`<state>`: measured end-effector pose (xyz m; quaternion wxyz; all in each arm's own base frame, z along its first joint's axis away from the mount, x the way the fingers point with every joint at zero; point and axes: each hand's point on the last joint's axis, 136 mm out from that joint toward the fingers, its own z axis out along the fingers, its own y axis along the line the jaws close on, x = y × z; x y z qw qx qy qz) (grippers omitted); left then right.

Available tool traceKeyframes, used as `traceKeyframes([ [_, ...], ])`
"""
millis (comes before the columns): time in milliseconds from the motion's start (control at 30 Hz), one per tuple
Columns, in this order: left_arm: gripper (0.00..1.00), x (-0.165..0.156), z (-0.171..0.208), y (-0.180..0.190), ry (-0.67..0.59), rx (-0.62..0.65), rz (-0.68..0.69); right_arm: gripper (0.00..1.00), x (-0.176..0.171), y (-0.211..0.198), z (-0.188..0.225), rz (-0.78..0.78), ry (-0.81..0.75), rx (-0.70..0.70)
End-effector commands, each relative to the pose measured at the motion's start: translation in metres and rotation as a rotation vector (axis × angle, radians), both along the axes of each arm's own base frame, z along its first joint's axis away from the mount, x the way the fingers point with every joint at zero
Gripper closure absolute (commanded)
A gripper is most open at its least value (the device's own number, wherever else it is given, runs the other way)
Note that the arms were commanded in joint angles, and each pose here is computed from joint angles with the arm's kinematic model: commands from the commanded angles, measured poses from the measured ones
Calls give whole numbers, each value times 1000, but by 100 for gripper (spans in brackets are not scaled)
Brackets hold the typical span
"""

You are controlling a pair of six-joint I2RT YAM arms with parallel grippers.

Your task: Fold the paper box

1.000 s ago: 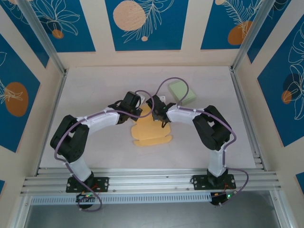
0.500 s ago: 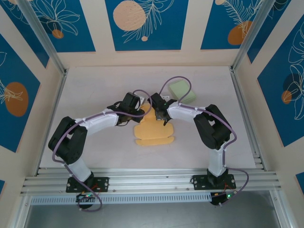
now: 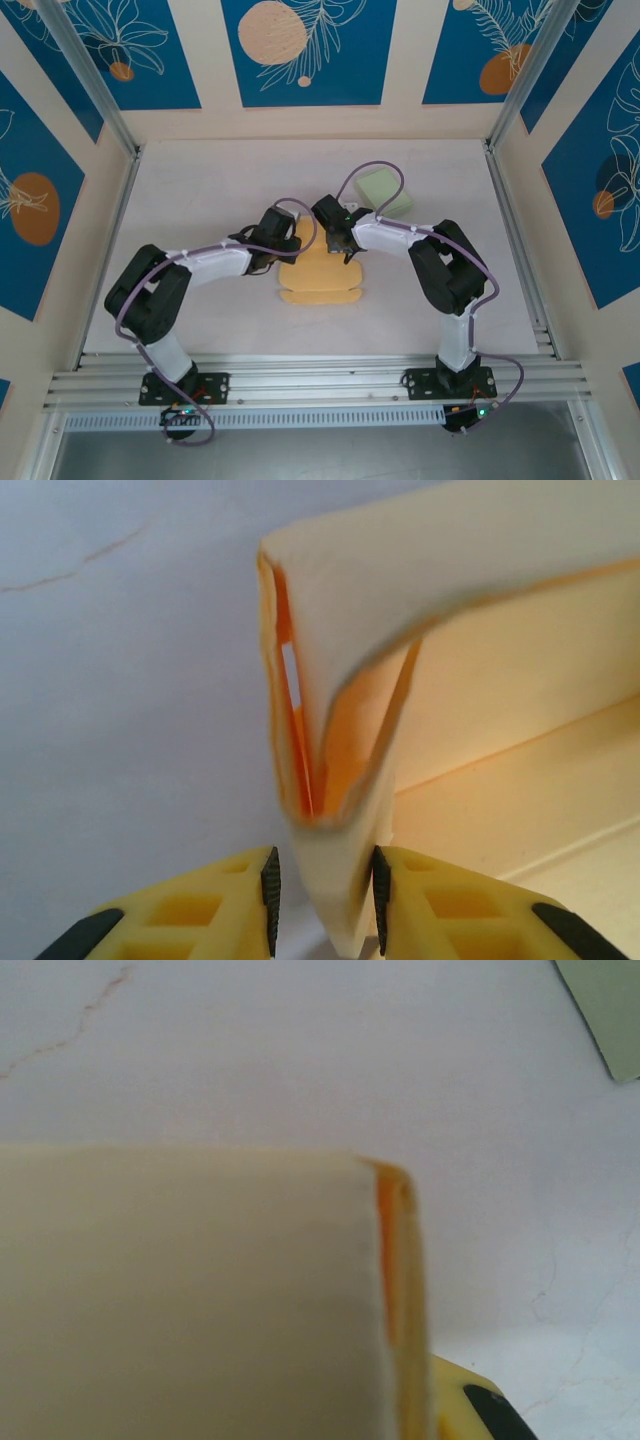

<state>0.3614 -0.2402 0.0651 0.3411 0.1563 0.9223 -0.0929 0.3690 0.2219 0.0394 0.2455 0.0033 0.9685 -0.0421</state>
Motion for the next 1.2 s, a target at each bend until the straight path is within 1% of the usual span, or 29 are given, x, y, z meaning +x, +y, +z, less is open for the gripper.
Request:
traceKeyframes([
  [0, 68, 16, 9, -6, -93, 18, 2, 100, -33, -6, -27, 45, 144, -42],
  [67, 68, 20, 11, -6, -111, 18, 6, 100, -33, -4, -26, 57, 145, -31],
  [167, 79, 24, 7, -7, -111, 29, 13, 100, -33, -1, -27, 67, 150, -23],
  [233, 88, 25, 0, -2, -95, 55, 42, 100, -35, 0, -27, 68, 155, -12],
  [333, 97, 24, -7, 16, -77, 145, 145, 100, -42, 6, -27, 78, 192, 24],
  [400, 99, 20, -6, 31, -56, 238, 209, 100, -52, 10, -27, 89, 235, 42],
  [500, 100, 7, -3, 38, 6, 326, 232, 100, -68, 6, -23, 87, 303, -6],
  [600, 100, -9, 3, 42, 48, 333, 233, 100, -79, -9, -15, 63, 361, -105],
  [667, 98, -17, 9, 48, 70, 340, 232, 99, -86, -17, -8, 54, 390, -155],
  [733, 97, -24, 14, 56, 91, 373, 241, 97, -91, -18, -1, 55, 404, -171],
  [833, 97, -33, 20, 66, 124, 417, 258, 94, -102, -8, 6, 87, 448, -174],
  [933, 98, -39, 21, 78, 160, 500, 277, 93, -113, -5, 2, 106, 521, -233],
  [1033, 97, -39, 12, 91, 198, 593, 301, 93, -119, -2, -13, 117, 595, -275],
  [1100, 97, -38, 1, 92, 224, 607, 308, 92, -118, 1, -22, 123, 626, -304],
  [1167, 96, -35, -9, 89, 242, 593, 313, 92, -116, 5, -28, 131, 637, -322],
])
